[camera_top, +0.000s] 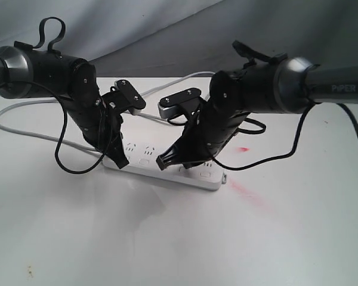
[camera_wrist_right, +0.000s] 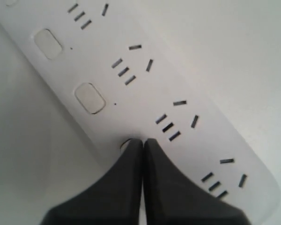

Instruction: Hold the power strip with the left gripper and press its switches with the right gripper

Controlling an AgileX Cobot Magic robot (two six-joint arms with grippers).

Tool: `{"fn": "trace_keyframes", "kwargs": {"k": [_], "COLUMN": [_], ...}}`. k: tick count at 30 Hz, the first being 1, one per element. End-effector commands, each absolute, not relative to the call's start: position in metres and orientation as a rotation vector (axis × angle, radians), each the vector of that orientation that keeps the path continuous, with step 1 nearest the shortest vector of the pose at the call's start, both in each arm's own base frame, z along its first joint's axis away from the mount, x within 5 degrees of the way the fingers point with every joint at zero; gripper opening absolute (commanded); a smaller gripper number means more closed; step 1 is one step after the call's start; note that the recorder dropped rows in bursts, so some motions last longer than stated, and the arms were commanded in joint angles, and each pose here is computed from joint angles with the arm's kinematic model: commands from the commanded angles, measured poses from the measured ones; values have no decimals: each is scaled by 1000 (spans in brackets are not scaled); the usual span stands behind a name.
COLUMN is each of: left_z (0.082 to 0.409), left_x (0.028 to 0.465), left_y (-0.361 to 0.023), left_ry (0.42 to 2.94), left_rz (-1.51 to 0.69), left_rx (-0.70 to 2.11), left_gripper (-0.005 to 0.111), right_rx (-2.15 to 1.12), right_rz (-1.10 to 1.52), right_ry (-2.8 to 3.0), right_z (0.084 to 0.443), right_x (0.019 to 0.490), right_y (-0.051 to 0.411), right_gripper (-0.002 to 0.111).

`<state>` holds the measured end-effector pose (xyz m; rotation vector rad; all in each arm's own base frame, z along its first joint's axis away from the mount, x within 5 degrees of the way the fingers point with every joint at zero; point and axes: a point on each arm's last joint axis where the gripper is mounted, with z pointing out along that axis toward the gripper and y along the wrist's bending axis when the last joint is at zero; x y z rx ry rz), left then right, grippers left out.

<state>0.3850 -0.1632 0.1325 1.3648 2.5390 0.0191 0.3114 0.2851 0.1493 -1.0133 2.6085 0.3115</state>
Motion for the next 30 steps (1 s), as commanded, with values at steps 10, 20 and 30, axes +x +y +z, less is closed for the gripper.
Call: {"fn": "trace_keyframes", "kwargs": {"k": [10, 20, 30], "left_z": [123, 123, 123], "left_x": [382, 381, 381], "left_y": [-163, -163, -162], "left_ry": [2584, 2595, 2598], "left_rz": [8, 5, 5], "left_rx": [1375, 1369, 1371], "left_gripper": [0, 0, 0], "right_rx": [-970, -956, -977], "right_rz": [395, 477, 498], "right_ry": [2480, 2489, 2561], "right_z": [180, 175, 132], "right_x": [313, 311, 314], "right_y": [288, 294, 300], "right_gripper": [0, 0, 0]}}
